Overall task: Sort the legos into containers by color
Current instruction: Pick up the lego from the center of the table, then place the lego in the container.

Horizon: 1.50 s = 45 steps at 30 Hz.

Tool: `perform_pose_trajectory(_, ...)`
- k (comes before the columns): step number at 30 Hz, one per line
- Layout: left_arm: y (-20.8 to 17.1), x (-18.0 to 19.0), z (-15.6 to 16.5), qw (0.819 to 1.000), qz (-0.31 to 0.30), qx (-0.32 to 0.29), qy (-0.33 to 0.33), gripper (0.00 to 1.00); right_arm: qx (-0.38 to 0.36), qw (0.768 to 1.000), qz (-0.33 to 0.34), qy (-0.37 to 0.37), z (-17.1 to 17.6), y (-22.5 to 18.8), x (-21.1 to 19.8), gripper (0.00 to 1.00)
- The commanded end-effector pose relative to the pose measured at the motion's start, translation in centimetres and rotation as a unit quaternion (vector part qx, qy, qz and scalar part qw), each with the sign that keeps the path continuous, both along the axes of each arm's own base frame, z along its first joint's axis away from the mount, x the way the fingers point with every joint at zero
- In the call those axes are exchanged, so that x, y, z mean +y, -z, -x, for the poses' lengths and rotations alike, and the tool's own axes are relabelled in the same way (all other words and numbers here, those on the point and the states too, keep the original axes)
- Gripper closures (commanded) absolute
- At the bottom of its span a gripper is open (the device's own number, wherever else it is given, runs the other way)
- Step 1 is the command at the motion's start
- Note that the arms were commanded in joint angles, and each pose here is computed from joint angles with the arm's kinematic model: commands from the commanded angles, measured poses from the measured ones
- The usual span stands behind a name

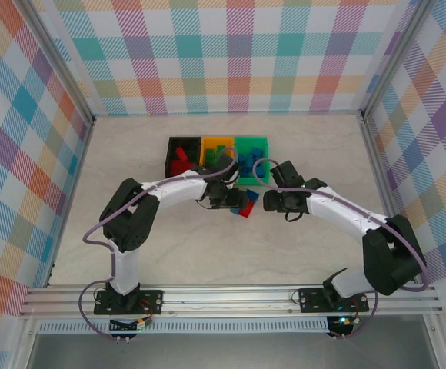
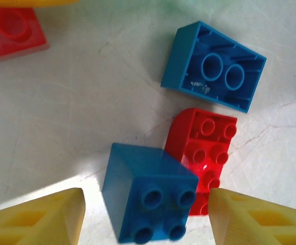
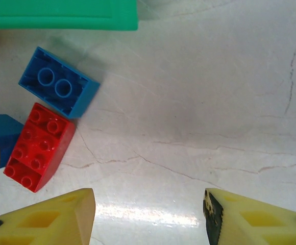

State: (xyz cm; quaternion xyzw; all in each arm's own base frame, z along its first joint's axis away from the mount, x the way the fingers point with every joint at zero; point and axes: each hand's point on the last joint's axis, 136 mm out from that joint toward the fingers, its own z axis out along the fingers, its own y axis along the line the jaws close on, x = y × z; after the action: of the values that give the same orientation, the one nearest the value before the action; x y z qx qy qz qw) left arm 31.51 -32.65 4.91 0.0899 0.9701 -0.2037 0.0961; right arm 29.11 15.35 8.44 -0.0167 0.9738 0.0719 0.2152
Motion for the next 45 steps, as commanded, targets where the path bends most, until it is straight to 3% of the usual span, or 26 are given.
perform_pose_trajectory(1,0.7,0.4,0.5,0.999,-0.039,0.008,0.011,0.39,-0.012,1.0,-0.008,0.018,-0.1,-0.5,-0.6,0.41)
perform_pose_trajectory(6,0.8,0.7,0.4,0.999,-0.048,0.006,0.005,0.45,-0.009,1.0,-0.008,0.02,0.0,-0.2,-0.9,0.41)
perform_pose_trajectory(13,-0.7,0.6,0.2,0.999,-0.038,-0.007,0.002,0.81,-0.007,1.0,-0.014,0.02,-0.1,0.2,-0.8,0.41)
perform_pose_trajectory(19,-4.7,0.1,-1.3,0.999,-0.021,-0.049,-0.004,0.83,-0.004,1.0,-0.02,0.022,0.3,0.5,-0.8,0.41)
perform_pose_trajectory(25,-8.7,-1.1,-5.1,0.995,-0.019,-0.095,-0.01,0.83,0.007,0.999,-0.033,0.023,1.2,0.9,-0.7,0.41)
perform_pose_trajectory(30,-10.4,-2.4,-8.8,0.993,-0.012,-0.12,-0.018,0.81,0.008,0.998,-0.045,0.03,2.1,0.8,-1.0,0.41)
perform_pose_trajectory(34,-10.3,-2.9,-11.5,0.991,-0.021,-0.133,-0.021,0.74,0.013,0.998,-0.057,0.035,2.9,1.0,-1.0,0.41)
perform_pose_trajectory(38,-10.5,-3.4,-12.8,0.99,-0.024,-0.138,-0.02,0.52,0.023,0.996,-0.077,0.032,3.3,1.4,-0.4,0.41)
perform_pose_trajectory(41,-10.9,-3.5,-12.5,0.99,-0.015,-0.14,-0.022,0.46,0.036,0.994,-0.099,0.024,3.2,1.8,0.7,0.4)
perform_pose_trajectory(45,-11.8,-2.1,-11.7,0.987,-0.019,-0.155,-0.03,0.31,0.039,0.993,-0.108,0.019,2.4,2.1,1.8,0.35)
